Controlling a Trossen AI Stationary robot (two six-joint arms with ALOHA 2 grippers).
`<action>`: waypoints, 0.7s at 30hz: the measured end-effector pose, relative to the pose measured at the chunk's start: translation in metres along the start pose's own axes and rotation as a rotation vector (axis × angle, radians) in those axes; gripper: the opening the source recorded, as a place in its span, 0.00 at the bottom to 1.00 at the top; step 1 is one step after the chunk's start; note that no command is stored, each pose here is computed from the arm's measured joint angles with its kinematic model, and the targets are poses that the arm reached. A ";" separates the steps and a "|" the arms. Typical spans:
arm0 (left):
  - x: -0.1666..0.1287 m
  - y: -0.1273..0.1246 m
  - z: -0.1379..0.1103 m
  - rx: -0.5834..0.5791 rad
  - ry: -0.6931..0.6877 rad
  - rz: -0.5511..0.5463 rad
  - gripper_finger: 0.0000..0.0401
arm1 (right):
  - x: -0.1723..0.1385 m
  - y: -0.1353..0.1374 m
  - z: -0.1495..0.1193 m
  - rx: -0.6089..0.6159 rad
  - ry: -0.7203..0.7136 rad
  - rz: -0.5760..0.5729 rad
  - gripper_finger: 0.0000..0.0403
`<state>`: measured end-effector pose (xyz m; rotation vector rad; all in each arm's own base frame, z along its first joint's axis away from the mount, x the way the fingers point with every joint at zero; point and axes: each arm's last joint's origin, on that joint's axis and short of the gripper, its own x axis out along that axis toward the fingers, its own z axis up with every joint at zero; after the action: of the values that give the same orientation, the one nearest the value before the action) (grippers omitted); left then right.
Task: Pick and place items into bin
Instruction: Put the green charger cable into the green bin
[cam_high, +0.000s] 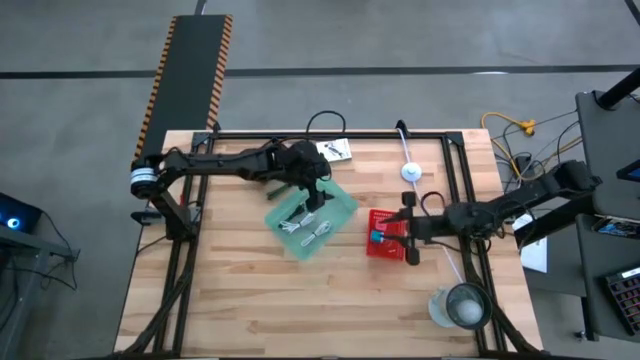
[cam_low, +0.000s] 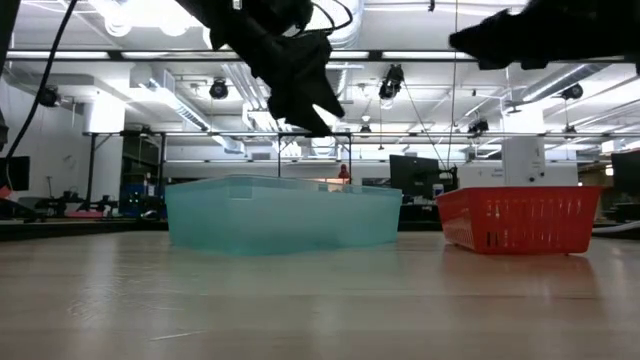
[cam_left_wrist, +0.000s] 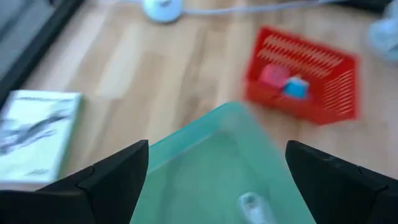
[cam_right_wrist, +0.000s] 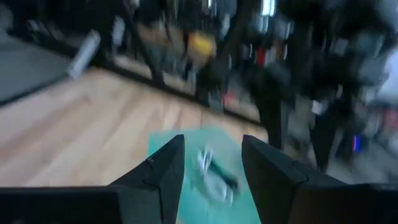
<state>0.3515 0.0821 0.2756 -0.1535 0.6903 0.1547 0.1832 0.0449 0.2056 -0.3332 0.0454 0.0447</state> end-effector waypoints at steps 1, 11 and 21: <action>0.000 0.001 0.000 0.019 0.012 0.020 0.90 | -0.004 0.001 -0.004 -0.017 -0.055 -0.013 0.36; -0.013 0.041 0.006 0.066 0.113 0.115 0.90 | -0.026 -0.001 -0.029 -0.198 -0.181 -0.187 0.33; -0.020 0.104 0.015 -0.016 0.152 0.163 0.89 | -0.025 -0.013 -0.032 -0.309 -0.114 -0.310 0.32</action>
<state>0.3255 0.1843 0.2904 -0.1246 0.8540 0.3075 0.1574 0.0207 0.1808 -0.6423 -0.1276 -0.2388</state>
